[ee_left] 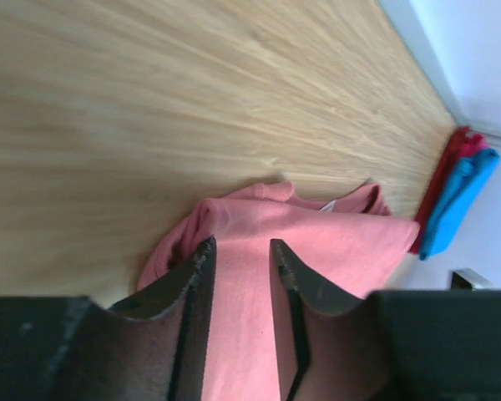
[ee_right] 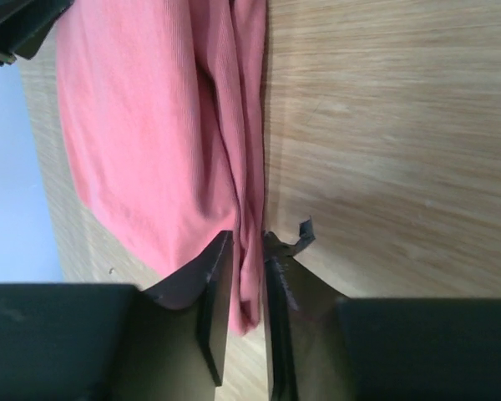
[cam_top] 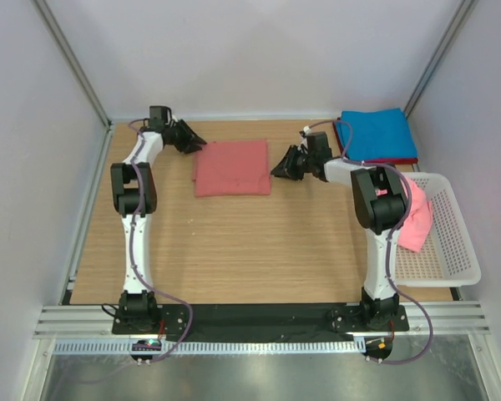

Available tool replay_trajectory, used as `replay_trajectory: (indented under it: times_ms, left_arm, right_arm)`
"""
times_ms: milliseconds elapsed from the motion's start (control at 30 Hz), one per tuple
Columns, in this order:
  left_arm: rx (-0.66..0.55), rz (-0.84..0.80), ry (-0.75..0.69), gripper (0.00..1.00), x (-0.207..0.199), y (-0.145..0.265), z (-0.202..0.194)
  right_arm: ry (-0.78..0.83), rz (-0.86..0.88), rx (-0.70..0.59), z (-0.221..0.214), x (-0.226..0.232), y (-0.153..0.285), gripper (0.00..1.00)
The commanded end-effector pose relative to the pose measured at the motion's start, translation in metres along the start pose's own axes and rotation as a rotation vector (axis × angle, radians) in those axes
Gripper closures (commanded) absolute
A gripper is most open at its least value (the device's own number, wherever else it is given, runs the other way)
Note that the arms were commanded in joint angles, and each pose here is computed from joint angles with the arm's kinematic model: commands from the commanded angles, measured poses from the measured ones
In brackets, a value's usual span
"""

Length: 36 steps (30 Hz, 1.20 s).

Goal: Fold and stack the t-shirts
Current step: Fold the tshirt

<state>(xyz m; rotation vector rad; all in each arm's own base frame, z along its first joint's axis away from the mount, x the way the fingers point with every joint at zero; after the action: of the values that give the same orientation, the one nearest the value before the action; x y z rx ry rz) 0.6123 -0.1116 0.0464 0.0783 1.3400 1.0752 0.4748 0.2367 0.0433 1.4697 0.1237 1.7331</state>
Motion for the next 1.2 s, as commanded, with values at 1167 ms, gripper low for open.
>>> replay_trajectory:
  times_ms: [1167]
  left_arm:
    - [0.344,0.431,-0.228,0.54,0.048,0.135,-0.165]
  right_arm:
    - [0.292,-0.174,0.299,-0.057,-0.003,0.015,0.57]
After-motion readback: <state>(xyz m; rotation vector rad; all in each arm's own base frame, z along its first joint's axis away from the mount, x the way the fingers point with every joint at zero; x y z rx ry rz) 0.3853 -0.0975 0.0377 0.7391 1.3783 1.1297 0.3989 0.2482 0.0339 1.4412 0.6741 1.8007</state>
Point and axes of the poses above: each gripper's point midway between its finger pads, its own y axis back along the fingers, its own x axis along the line the jaws close on, z = x × y, the point moved 1 cm from there along y, back along the fingers, and after that the axes turned 7 degrees about -y, right-handed, at the moved point
